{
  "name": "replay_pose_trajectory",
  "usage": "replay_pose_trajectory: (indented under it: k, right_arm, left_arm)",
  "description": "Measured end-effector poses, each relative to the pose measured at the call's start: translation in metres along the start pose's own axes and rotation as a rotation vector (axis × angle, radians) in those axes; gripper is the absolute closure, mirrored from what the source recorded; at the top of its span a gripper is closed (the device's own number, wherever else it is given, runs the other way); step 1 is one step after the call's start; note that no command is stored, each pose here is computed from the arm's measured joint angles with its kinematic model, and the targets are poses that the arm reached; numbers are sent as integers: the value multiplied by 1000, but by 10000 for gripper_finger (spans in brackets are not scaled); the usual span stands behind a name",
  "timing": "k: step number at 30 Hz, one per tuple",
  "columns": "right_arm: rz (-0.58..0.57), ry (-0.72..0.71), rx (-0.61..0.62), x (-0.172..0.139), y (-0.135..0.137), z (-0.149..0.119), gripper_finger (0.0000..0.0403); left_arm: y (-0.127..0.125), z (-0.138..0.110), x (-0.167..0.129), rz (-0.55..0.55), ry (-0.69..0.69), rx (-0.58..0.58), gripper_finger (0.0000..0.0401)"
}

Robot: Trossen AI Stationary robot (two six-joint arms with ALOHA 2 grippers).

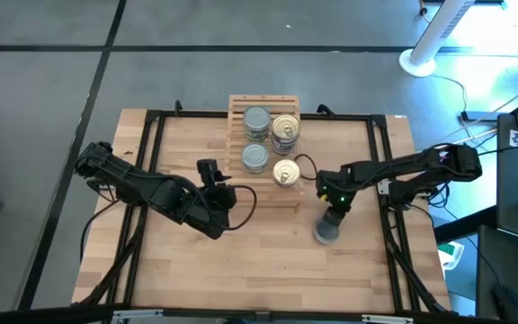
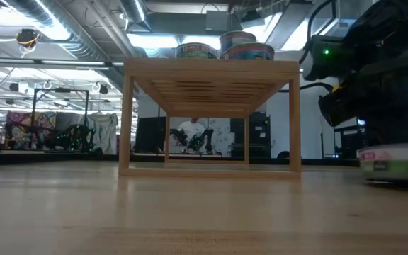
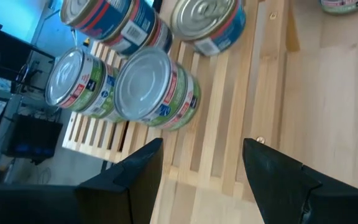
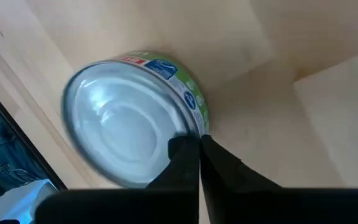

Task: Stack canned seafood by type on shelf
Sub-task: Stack the green tuna can on top of the green tuna can on the shelf

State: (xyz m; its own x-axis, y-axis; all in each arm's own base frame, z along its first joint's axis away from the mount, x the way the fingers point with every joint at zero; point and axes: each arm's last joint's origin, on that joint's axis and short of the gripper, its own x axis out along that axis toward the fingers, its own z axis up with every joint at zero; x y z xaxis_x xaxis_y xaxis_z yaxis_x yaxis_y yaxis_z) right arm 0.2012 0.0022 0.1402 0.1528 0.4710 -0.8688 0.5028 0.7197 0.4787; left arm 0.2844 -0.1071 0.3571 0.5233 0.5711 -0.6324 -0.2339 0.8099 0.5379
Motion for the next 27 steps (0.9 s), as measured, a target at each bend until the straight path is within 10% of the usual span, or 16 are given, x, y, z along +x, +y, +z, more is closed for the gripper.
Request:
replay_pose_trajectory:
  k: [16, 27]
  right_arm:
    - [-25, 42, -18, 11, 14, -12, 400]
    - [-46, 17, -5, 11, 13, -10, 398]
  left_arm:
    - [-6, 7, 2, -30, -43, 5, 184]
    - [-72, 35, 38, -114, -212, 116, 184]
